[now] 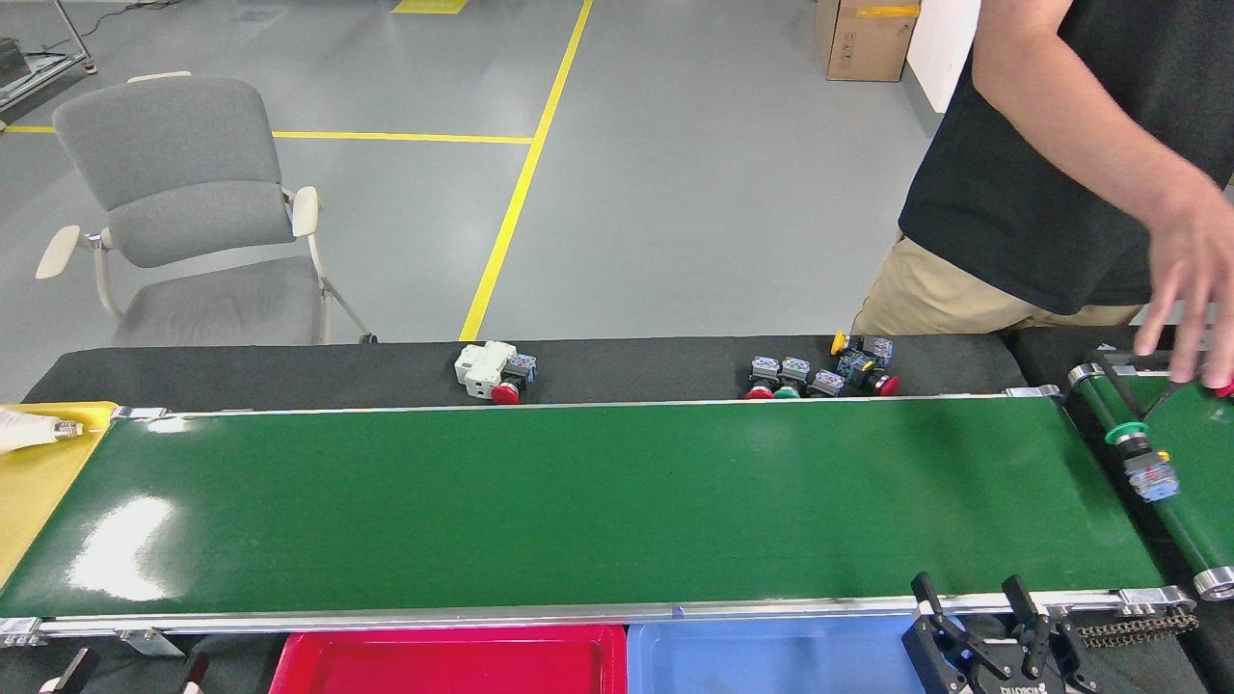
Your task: Pick switch part from conveyor to tray
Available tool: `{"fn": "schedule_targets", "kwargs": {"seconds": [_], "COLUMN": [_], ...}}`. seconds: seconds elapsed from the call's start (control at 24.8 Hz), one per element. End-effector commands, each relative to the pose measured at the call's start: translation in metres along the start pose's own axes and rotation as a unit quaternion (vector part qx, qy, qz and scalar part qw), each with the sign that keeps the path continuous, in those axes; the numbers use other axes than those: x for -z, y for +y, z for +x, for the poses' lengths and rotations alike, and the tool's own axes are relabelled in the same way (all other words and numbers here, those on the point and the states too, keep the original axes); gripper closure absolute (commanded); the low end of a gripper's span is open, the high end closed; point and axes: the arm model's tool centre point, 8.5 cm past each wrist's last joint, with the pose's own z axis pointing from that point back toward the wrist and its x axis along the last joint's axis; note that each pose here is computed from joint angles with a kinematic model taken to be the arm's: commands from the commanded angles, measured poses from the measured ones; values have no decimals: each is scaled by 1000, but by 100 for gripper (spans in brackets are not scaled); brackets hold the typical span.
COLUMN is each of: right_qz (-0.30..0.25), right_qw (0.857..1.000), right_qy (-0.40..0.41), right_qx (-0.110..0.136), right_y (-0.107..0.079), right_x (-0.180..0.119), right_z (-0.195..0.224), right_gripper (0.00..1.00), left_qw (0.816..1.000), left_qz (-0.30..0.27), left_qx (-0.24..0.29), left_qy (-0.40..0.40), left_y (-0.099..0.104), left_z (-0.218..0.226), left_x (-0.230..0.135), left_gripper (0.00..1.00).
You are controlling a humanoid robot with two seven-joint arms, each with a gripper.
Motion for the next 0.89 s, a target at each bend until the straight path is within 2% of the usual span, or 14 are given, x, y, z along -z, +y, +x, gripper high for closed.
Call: {"fn": "schedule_targets", "kwargs": {"seconds": [0.0,0.08,0.2,0.36,0.48,0.57,0.69,0.85], "right_qz": [8,18,18,3,-12,-19,8,14], "right_qw": [1000,1000,1000,1000,1000,1000,999,998], "right_qy": [-4,-4,-6,-10,-12,-17,-21,-15], "right_qx": [3,5,1,-1,-5,-18,-35,-63], "right_y": [0,5,4,-6,-16,-29,-34,-40], "right_x": [0,-6,-5,6,17,29,39,63], "right_z": [6,5,4,6,6,4,-2,-8], "right_gripper": [2,2,2,2,1,1,1,1], "left_qw": [1000,1000,1000,998,998,998,998,998], "left_qz": [4,4,20,56,59,58,61,56], "left_qx": [8,10,9,8,5,4,6,8], "left_qy": [2,4,8,12,15,15,15,21], "left_y": [4,3,8,15,15,15,17,16], "left_z": [-2,-4,-4,-4,-4,-6,-7,-10], "left_x": [-1,-2,-2,-1,0,0,1,1], "left_gripper": [0,0,0,0,0,0,0,0]}}
